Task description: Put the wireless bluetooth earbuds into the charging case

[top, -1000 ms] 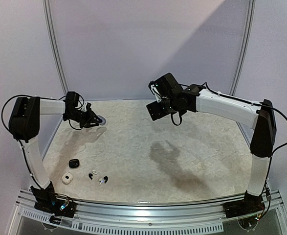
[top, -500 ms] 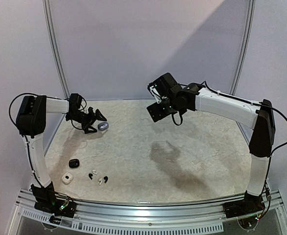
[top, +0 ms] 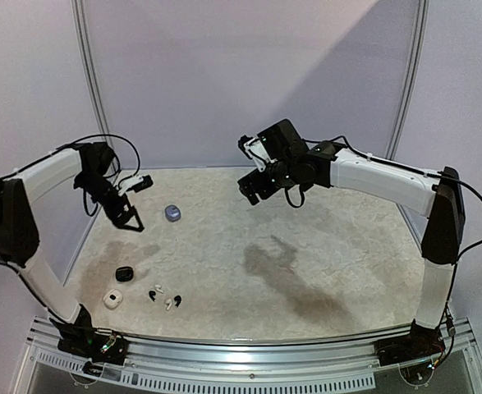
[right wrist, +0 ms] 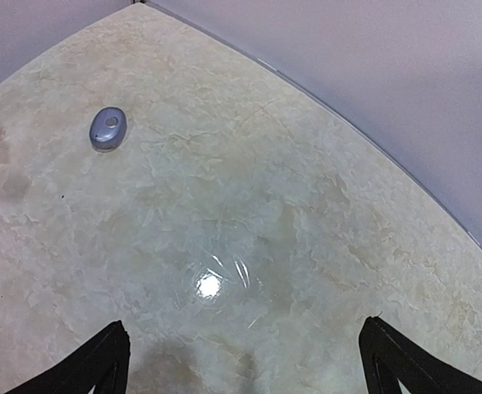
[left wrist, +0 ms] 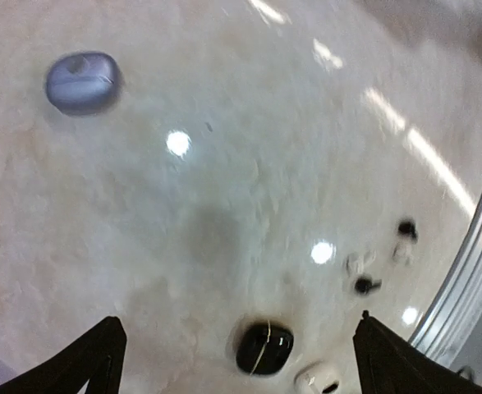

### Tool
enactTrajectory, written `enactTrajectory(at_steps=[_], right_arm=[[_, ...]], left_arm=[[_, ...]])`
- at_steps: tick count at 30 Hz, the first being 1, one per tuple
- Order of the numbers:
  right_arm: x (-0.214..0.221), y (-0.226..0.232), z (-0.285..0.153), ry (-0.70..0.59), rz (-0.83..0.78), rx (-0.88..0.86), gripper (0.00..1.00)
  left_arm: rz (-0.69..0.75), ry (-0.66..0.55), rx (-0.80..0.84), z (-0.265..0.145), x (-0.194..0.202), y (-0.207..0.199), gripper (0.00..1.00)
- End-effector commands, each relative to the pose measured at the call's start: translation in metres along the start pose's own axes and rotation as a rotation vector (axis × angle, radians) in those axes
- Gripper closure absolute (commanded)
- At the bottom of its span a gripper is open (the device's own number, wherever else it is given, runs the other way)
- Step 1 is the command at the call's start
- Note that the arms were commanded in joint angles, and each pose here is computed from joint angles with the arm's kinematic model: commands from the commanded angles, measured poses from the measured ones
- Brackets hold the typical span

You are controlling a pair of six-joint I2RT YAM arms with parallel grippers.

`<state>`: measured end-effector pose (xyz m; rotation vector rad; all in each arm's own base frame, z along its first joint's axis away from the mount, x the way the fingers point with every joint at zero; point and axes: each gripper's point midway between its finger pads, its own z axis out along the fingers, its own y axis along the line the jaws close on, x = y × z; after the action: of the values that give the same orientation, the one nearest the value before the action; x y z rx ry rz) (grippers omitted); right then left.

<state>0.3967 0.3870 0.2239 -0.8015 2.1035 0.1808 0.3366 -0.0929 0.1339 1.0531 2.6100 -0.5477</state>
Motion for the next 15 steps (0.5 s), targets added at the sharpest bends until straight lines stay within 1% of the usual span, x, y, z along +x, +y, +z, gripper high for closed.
enactTrajectory(at_steps=[1, 3, 5, 10, 13, 15], right_arm=[[-0.019, 0.001, -0.017, -0.082, -0.028, -0.042, 0.01], [-0.019, 0.002, -0.018, -0.086, -0.031, -0.048, 0.01], [-0.019, 0.004, -0.019, -0.085, -0.033, -0.062, 0.01], [-0.014, 0.010, -0.022, -0.069, -0.046, -0.080, 0.01], [-0.011, 0.015, -0.023, -0.060, -0.058, -0.093, 0.01], [-0.011, 0.018, -0.023, -0.059, -0.065, -0.104, 0.01]], left_arm=[[0.604, 0.364, 0.071, 0.002, 0.115, -0.026, 0.01], [0.686, 0.407, 0.030, 0.010, 0.130, -0.020, 0.01], [0.707, 0.425, 0.012, 0.019, 0.139, -0.019, 0.01], [0.684, 0.400, -0.095, 0.042, 0.137, 0.000, 0.02], [0.698, 0.385, -0.132, 0.053, 0.136, 0.008, 0.04], [0.700, 0.384, -0.122, 0.061, 0.139, 0.008, 0.08]])
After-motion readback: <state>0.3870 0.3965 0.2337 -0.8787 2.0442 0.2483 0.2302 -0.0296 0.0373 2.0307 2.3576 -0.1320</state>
